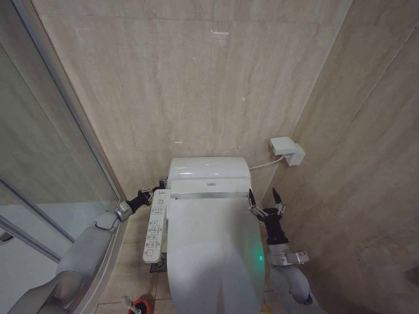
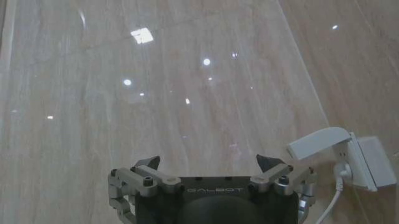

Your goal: Open the toilet lid, clean the toilet bowl with a toilet brush, close the toilet lid, and flush.

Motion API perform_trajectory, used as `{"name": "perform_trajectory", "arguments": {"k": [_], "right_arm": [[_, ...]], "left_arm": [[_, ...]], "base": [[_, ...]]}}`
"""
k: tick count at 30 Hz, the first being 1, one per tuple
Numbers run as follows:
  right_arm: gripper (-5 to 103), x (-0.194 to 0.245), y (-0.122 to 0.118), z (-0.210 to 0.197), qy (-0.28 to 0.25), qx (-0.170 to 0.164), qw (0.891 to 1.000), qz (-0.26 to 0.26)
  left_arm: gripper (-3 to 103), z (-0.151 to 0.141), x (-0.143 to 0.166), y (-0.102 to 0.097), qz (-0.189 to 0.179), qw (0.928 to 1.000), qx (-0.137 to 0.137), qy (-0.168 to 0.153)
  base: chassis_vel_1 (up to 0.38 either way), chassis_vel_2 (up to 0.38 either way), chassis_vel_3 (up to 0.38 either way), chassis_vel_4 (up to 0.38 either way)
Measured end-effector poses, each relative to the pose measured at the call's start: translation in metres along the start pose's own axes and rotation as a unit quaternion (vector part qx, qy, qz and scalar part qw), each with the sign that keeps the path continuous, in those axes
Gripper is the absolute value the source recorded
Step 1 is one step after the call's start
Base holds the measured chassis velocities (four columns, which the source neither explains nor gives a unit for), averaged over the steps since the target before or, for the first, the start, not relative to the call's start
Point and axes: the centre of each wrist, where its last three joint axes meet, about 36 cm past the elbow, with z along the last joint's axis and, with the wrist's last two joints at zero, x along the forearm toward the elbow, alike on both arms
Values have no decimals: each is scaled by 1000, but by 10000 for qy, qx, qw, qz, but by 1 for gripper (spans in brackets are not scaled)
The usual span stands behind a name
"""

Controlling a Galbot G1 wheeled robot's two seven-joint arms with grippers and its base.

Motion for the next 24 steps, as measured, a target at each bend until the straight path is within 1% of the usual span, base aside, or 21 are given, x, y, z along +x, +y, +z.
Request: {"name": "perform_trajectory", "arguments": {"k": [11, 24], "right_arm": [[100, -1, -1, 0, -15, 5, 10000, 1], [100, -1, 0, 1, -14, -20, 10000, 29]], "left_arm": [[0, 2, 2, -4, -66, 10000, 49, 17], [0, 4, 1, -4, -90, 9999, 90, 38]], "base": [[0, 0, 0, 0], [0, 0, 0, 0]]}}
